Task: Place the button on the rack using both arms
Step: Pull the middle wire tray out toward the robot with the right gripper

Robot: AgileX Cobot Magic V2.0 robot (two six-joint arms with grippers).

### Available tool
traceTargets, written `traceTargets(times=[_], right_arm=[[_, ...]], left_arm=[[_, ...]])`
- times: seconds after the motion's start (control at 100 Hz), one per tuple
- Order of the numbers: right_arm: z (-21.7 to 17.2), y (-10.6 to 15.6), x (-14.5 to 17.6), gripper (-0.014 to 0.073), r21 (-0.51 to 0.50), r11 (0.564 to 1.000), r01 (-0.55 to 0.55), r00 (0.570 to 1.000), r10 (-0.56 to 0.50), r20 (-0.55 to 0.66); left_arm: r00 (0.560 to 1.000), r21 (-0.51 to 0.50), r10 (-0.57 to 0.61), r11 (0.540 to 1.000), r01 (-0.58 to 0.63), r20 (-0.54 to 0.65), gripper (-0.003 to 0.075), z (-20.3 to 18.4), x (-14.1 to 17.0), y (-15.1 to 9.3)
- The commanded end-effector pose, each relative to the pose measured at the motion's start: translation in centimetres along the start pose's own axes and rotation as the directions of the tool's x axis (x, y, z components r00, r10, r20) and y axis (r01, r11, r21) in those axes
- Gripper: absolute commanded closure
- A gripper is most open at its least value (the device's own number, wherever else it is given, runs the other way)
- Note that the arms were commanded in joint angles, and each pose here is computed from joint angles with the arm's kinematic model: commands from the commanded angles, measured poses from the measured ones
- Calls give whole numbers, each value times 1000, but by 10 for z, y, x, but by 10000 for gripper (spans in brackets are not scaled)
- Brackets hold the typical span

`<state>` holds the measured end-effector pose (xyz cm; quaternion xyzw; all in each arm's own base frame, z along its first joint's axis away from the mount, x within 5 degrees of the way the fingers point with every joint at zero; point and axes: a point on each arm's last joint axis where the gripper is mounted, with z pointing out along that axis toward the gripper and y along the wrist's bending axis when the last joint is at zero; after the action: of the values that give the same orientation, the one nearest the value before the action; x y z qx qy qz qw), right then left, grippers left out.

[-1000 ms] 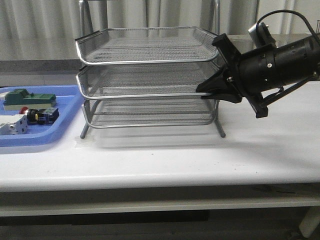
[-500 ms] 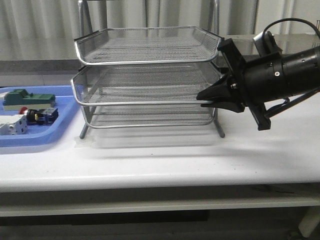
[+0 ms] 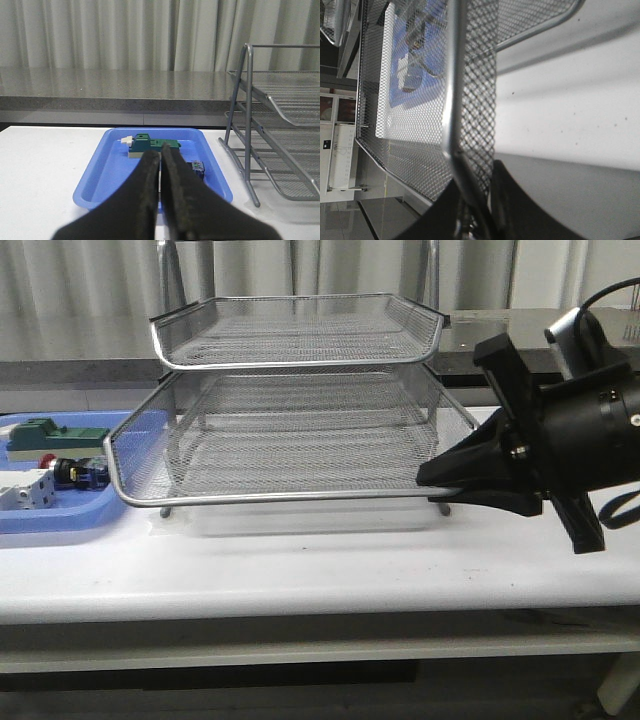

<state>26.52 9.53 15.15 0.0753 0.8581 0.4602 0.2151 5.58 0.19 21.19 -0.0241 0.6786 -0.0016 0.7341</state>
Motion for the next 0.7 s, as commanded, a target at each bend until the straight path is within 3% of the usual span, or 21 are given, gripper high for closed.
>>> traceTargets(times=[0.0,0.22,0.29,0.38,0.55,0.62,0.69], right_arm=[[-9,10,1,659,-20,999,36,997,-35,63],[-12,12,3,658,-21,998,55,996,-54,67],[-12,12,3,620,-20,998,56,996,-55,67],[-12,12,3,498,-21,998,57,996,-56,67],[-13,15,4,161,-54,997,64,996,-60,61],[-13,17,4,78,-68,995,76,996,-72,58],[-13,17,5,54,-68,994,85,995,-82,56]], left_arm=[[998,4,-8,1000,8,67,716,-2,7,0],[998,4,-8,1000,8,67,716,-2,7,0],[998,4,-8,1000,8,67,716,-2,7,0],[998,4,-8,1000,8,67,716,-2,7,0],[998,4,-8,1000,8,67,716,-2,7,0],[998,4,-8,1000,8,67,716,-2,7,0],[998,4,-8,1000,8,67,716,-2,7,0]])
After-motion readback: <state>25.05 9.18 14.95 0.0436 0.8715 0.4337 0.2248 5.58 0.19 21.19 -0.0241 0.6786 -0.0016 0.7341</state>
